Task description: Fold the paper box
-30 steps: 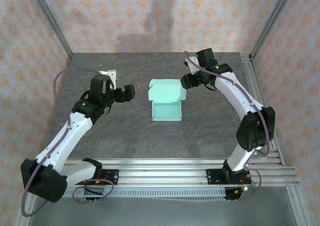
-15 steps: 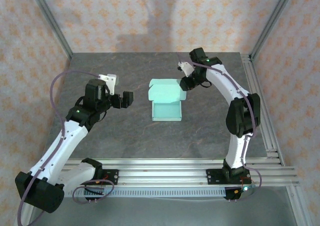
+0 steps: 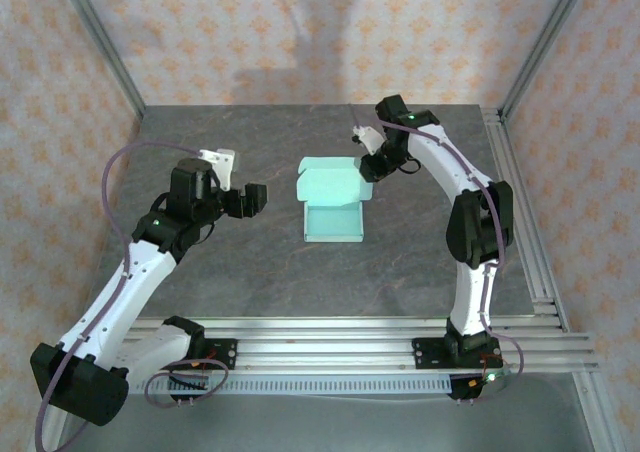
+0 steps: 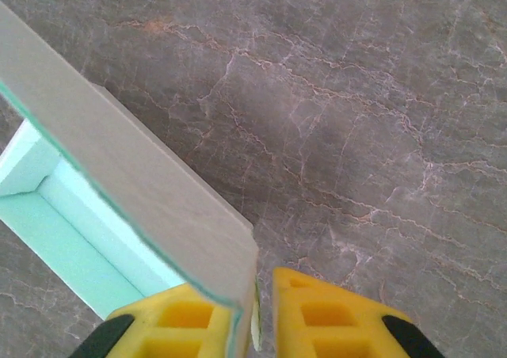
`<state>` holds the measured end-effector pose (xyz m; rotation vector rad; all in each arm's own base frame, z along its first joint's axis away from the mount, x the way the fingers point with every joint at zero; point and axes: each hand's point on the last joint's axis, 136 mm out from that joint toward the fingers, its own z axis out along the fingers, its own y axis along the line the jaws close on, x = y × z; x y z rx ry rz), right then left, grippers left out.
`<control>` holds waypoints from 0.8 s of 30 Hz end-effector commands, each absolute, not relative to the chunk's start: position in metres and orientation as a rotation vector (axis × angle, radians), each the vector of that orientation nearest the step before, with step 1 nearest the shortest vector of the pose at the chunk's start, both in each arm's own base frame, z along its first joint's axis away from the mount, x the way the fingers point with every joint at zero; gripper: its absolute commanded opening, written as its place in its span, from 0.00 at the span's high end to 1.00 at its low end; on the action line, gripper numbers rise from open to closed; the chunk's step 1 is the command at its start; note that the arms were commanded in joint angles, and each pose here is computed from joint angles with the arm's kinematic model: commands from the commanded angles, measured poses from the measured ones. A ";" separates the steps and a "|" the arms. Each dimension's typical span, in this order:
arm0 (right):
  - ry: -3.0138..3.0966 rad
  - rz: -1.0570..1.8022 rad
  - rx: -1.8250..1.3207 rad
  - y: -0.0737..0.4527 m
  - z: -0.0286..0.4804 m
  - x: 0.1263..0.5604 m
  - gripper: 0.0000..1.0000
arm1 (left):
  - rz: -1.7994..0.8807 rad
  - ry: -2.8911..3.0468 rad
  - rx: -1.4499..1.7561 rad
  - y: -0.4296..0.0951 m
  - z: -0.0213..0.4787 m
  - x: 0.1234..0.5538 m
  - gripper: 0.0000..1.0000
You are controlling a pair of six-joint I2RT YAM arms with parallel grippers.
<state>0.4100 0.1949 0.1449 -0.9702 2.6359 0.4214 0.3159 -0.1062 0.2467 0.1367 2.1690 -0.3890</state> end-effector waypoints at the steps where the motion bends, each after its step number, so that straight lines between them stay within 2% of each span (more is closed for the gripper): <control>1: 2.654 0.444 -1.015 0.195 0.149 0.401 0.95 | -0.425 2.150 0.164 -0.115 0.248 0.319 0.22; 3: 2.663 0.437 -1.014 0.194 0.147 0.401 0.99 | -0.437 2.152 0.163 -0.117 0.247 0.322 0.23; 8: 2.661 0.427 -1.010 0.193 0.146 0.402 1.00 | -0.450 2.146 0.158 -0.121 0.246 0.332 0.23; 10: 2.648 0.426 -1.001 0.194 0.150 0.404 1.00 | -0.445 2.165 0.166 -0.124 0.241 0.340 0.28; 12: 2.642 0.411 -0.976 0.193 0.153 0.407 1.00 | -0.442 2.191 0.196 -0.130 0.236 0.348 0.38; 13: 2.636 0.404 -0.966 0.193 0.155 0.409 1.00 | -0.436 2.209 0.219 -0.136 0.231 0.352 0.40; 24: 2.619 0.399 -0.952 0.192 0.156 0.406 1.00 | -0.459 2.281 0.596 -0.198 0.207 0.394 0.39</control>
